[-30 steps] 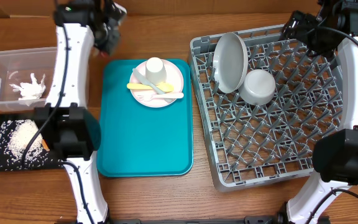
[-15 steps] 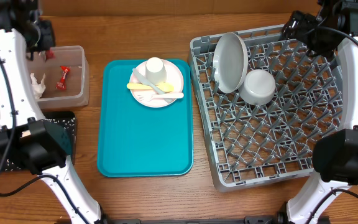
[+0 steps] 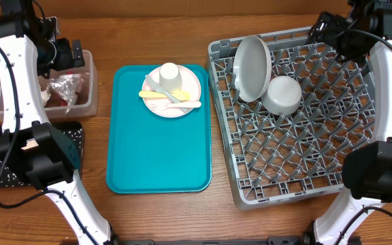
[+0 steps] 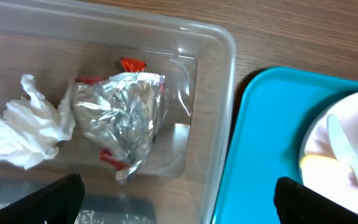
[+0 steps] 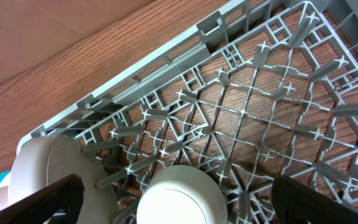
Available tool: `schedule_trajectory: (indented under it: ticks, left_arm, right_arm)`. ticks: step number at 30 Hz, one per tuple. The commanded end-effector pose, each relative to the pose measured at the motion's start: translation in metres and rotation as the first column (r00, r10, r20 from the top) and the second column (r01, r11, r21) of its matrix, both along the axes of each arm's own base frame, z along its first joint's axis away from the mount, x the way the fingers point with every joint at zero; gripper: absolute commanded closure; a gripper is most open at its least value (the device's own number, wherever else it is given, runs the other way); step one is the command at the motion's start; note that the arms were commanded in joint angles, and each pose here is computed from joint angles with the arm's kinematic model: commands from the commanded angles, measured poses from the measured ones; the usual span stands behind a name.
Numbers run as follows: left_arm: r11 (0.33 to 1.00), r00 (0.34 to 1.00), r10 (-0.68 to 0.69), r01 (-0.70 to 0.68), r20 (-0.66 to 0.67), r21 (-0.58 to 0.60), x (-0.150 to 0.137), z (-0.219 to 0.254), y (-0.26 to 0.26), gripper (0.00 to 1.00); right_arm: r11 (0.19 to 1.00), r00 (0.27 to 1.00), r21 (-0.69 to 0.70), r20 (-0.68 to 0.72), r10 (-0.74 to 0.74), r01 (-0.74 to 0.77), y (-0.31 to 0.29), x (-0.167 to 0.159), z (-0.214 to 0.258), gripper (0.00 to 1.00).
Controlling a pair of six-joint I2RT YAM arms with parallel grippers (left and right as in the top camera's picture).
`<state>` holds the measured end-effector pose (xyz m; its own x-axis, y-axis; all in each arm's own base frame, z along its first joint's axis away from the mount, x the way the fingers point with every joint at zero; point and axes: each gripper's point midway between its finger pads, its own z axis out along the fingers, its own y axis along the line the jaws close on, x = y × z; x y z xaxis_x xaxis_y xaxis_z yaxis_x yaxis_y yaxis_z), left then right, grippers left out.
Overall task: Sort waste into correct bins and load items into the dishwasher rack
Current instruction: 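Raise the left gripper away from the clear bin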
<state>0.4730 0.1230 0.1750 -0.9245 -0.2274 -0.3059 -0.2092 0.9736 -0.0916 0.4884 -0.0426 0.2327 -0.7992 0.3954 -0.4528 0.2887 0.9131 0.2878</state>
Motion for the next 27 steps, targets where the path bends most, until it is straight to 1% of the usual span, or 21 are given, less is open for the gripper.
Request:
schedule_trajectory:
  ticks: [1, 5, 8, 12, 14, 17, 18, 20, 22, 24, 27]
  left_arm:
    - [1.0, 0.998, 0.003, -0.003, 0.069, -0.003, 0.004, 0.033, -0.004, 0.0]
    - [1.0, 0.998, 0.002, -0.002, 0.058, -0.01, -0.01, 0.052, -0.009, 0.0]
    - [0.998, 0.998, -0.015, 0.019, 0.069, -0.058, -0.02, 0.07, -0.022, 0.0]
    - [0.993, 0.992, 0.072, -0.062, 0.103, -0.102, -0.036, 0.097, -0.021, 0.0]
    - [0.991, 0.987, 0.092, -0.076, 0.136, -0.114, -0.048, 0.116, -0.021, 0.0]
    - [0.993, 0.981, 0.099, -0.087, 0.165, -0.083, -0.07, 0.141, -0.022, 0.0]
    - [0.993, 0.979, 0.115, -0.107, 0.169, -0.058, -0.08, 0.149, -0.019, 0.0]
    - [0.982, 0.964, 0.187, -0.19, 0.186, -0.002, -0.098, 0.164, -0.006, 0.0]
    - [0.957, 0.937, 0.273, -0.288, 0.218, 0.038, -0.114, 0.178, 0.009, 0.0]
    - [0.924, 0.898, 0.359, -0.381, 0.254, 0.042, -0.129, 0.191, 0.021, 0.0]
    - [0.89, 0.854, 0.434, -0.455, 0.288, 0.007, -0.143, 0.204, 0.03, 0.0]
  right_arm:
    - [1.0, 0.998, -0.005, 0.057, -0.003, 0.004, 0.001, 0.0, 0.023, 0.0]
    - [1.0, 0.998, -0.005, 0.057, -0.003, 0.004, 0.001, 0.0, 0.023, 0.0]
    - [1.0, 0.998, -0.005, 0.057, -0.003, 0.004, 0.001, 0.0, 0.023, 0.0]
    - [1.0, 0.998, -0.005, 0.057, -0.003, 0.004, 0.001, 0.0, 0.023, 0.0]
    - [1.0, 0.998, -0.005, 0.057, -0.003, 0.004, 0.001, 0.0, 0.023, 0.0]
    - [1.0, 0.998, -0.005, 0.057, -0.003, 0.004, 0.001, 0.0, 0.023, 0.0]
    - [1.0, 0.998, -0.005, 0.057, -0.003, 0.004, 0.001, 0.0, 0.023, 0.0]
    - [1.0, 0.998, -0.005, 0.057, -0.003, 0.004, 0.001, 0.0, 0.023, 0.0]
    - [1.0, 0.998, -0.005, 0.057, -0.003, 0.004, 0.001, 0.0, 0.023, 0.0]
    - [1.0, 0.998, -0.005, 0.057, -0.003, 0.003, 0.001, 0.0, 0.023, 0.0]
    - [1.0, 0.998, -0.005, 0.057, -0.003, 0.004, 0.001, 0.0, 0.023, 0.0]
